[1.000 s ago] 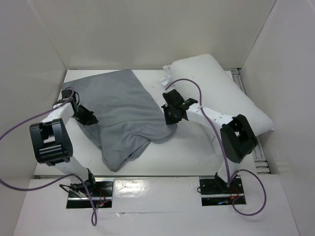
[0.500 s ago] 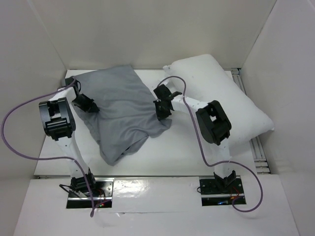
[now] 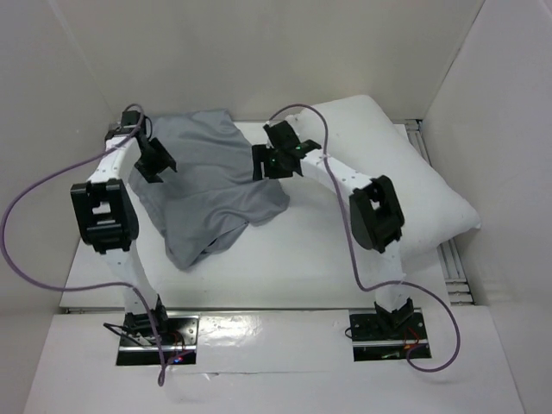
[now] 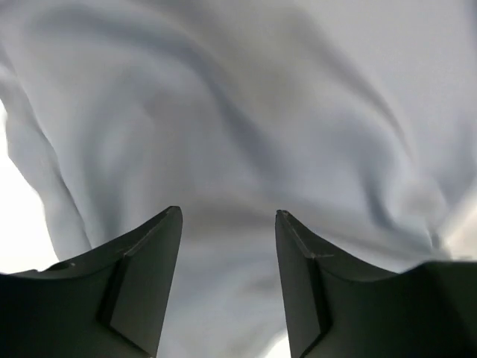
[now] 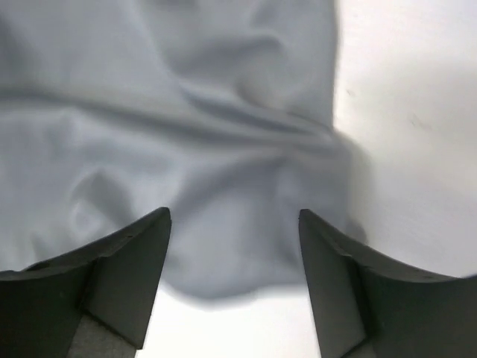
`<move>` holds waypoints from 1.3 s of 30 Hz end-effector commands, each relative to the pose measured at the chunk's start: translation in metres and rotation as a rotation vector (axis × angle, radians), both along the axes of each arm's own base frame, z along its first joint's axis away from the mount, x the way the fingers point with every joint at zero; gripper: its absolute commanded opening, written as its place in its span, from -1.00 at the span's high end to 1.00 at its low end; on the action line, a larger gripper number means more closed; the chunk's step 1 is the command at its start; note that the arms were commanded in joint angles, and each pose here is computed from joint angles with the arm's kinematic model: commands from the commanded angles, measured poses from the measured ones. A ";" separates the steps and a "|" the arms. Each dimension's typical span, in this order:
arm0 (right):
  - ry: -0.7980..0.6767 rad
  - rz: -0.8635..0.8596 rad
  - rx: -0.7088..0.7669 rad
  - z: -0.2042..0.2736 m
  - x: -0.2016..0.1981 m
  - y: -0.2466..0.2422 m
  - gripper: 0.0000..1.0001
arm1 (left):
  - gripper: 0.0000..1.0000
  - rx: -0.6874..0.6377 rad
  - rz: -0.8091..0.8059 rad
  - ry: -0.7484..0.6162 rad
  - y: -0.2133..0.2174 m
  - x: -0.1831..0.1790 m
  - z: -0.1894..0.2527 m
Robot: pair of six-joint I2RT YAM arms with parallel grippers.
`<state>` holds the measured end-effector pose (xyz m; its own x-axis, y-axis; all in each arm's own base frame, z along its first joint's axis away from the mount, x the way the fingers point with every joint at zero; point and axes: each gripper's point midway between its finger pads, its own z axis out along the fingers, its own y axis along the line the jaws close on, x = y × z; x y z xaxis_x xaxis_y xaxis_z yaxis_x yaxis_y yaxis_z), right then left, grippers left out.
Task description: Put the pillow into the pillowcase
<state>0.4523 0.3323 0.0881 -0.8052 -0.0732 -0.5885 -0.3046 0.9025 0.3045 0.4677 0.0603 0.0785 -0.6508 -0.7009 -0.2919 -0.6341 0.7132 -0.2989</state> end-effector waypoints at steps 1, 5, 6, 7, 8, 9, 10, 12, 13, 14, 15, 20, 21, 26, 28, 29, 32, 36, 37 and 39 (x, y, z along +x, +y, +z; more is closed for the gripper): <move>-0.245 -0.024 0.145 0.143 -0.015 -0.018 -0.56 | -0.32 0.131 -0.230 -0.177 -0.067 -0.025 0.096; -0.264 -0.114 0.094 0.160 -0.051 -0.070 -0.59 | -0.29 0.174 -0.468 -0.174 -0.139 -0.077 0.095; -0.238 -0.145 0.054 0.146 -0.060 -0.088 -0.61 | -0.25 0.183 -0.556 -0.186 -0.154 -0.087 0.097; -0.283 -0.184 0.055 0.166 -0.069 -0.106 -0.61 | -0.25 0.185 -0.654 -0.180 -0.183 -0.099 0.091; -0.248 -0.214 0.024 0.152 -0.080 -0.122 -0.61 | -0.25 0.209 -0.684 -0.150 -0.191 -0.109 0.080; -0.255 -0.246 0.025 0.154 -0.081 -0.138 -0.64 | -0.25 0.227 -0.732 -0.142 -0.202 -0.116 0.075; -0.250 -0.275 0.020 0.154 -0.087 -0.150 -0.64 | -0.35 0.255 -0.823 -0.122 -0.227 -0.130 0.064; -0.265 -0.327 0.023 0.160 -0.098 -0.178 -0.67 | -0.55 0.379 -0.869 -0.096 -0.238 -0.135 0.051; -0.276 -0.336 0.035 0.167 -0.105 -0.185 -0.70 | -0.74 0.430 -0.933 -0.064 -0.256 -0.145 0.035; -0.268 -0.349 0.028 0.165 -0.108 -0.193 -0.70 | -0.81 0.472 -0.937 -0.060 -0.262 -0.144 0.034; -0.263 -0.364 0.031 0.164 -0.109 -0.200 -0.73 | -0.81 0.542 -0.939 -0.047 -0.262 -0.142 0.029; -0.249 -0.388 0.034 0.162 -0.115 -0.214 -0.73 | -0.83 0.698 -0.942 0.012 -0.271 -0.136 0.006; -0.246 -0.380 0.040 0.162 -0.115 -0.212 -0.73 | -0.83 0.714 -0.936 0.014 -0.272 -0.133 0.004; -0.246 -0.389 0.039 0.162 -0.114 -0.215 -0.73 | -0.76 0.815 -0.904 0.056 -0.263 -0.117 -0.018; -0.246 -0.389 0.039 0.162 -0.114 -0.215 -0.73 | -0.70 0.832 -0.874 0.051 -0.261 -0.108 -0.018; -0.246 -0.389 0.039 0.162 -0.114 -0.215 -0.73 | -0.64 0.835 -0.877 0.059 -0.260 -0.109 -0.021; -0.246 -0.398 0.038 0.162 -0.113 -0.218 -0.73 | -0.49 0.830 -0.869 0.037 -0.263 -0.099 -0.018; -0.246 -0.398 0.038 0.162 -0.113 -0.218 -0.71 | -0.08 0.811 -0.870 0.028 -0.265 -0.095 -0.015; -0.254 -0.398 0.042 0.166 -0.112 -0.218 -0.68 | 0.03 0.811 -0.870 0.028 -0.264 -0.095 -0.015; -0.254 -0.398 0.042 0.166 -0.112 -0.218 -0.68 | 0.52 0.784 -0.873 0.009 -0.266 -0.092 -0.002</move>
